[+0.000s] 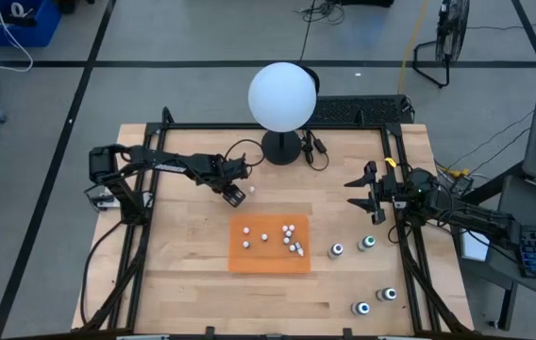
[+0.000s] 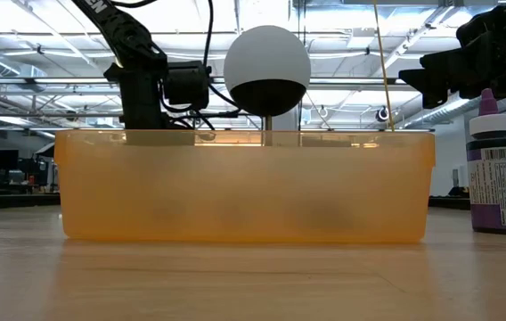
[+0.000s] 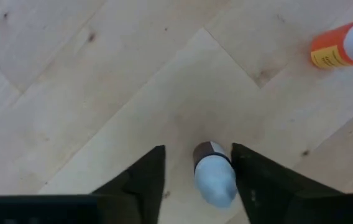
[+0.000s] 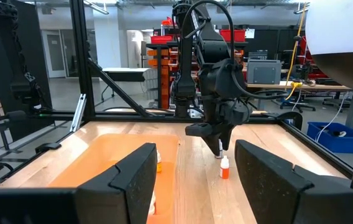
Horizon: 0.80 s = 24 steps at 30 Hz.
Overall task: Pick & Place food coloring
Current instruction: Put the small purple food coloring bottle into the orange container
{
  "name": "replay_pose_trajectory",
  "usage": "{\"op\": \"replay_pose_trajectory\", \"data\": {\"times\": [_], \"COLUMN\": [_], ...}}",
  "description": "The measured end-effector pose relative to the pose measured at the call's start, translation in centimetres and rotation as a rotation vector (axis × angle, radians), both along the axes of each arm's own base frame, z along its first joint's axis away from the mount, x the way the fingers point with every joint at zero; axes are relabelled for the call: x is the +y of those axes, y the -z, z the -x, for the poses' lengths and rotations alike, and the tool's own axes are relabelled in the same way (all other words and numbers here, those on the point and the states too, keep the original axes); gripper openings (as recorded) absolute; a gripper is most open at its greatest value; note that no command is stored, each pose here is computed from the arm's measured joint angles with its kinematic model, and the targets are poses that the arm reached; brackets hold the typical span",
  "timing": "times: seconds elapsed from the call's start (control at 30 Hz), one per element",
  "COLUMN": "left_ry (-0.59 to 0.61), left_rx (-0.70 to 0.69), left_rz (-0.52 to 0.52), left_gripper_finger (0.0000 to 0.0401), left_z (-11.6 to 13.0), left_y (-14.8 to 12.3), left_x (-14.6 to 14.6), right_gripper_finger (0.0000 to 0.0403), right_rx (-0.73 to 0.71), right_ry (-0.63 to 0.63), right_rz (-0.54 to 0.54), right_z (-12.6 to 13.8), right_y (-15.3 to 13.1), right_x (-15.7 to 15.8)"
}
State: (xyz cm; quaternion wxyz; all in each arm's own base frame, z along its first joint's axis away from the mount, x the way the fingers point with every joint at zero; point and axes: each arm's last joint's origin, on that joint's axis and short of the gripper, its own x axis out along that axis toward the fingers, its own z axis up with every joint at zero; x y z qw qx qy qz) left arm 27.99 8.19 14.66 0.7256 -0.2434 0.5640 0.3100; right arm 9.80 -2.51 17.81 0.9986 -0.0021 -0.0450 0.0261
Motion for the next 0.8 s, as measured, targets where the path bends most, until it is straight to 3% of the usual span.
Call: {"op": "replay_pose_trajectory", "data": {"times": [0.23, 0.47, 0.8], "left_ry": [0.022, 0.032, 0.074], "left_rx": [0.003, -0.036, -0.14], "left_rz": [-0.003, 0.003, -0.018], "left_gripper_finger": [0.0069, 0.0068, 0.0068], "left_z": [0.0, 0.2, 1.1], "left_y": [0.0, -1.1, -5.0], "left_x": [0.0, -0.2, -2.1], "right_gripper_finger": [0.0205, 0.0207, 0.0207], "right_rx": [0.0, 0.0, 0.0], "right_ry": [0.0, 0.0, 0.0], "right_rz": [0.0, 0.0, 0.0], "right_z": [0.0, 0.0, 0.0], "right_y": [0.0, 0.0, 0.0], "right_x": [0.0, 0.0, 0.0]}}
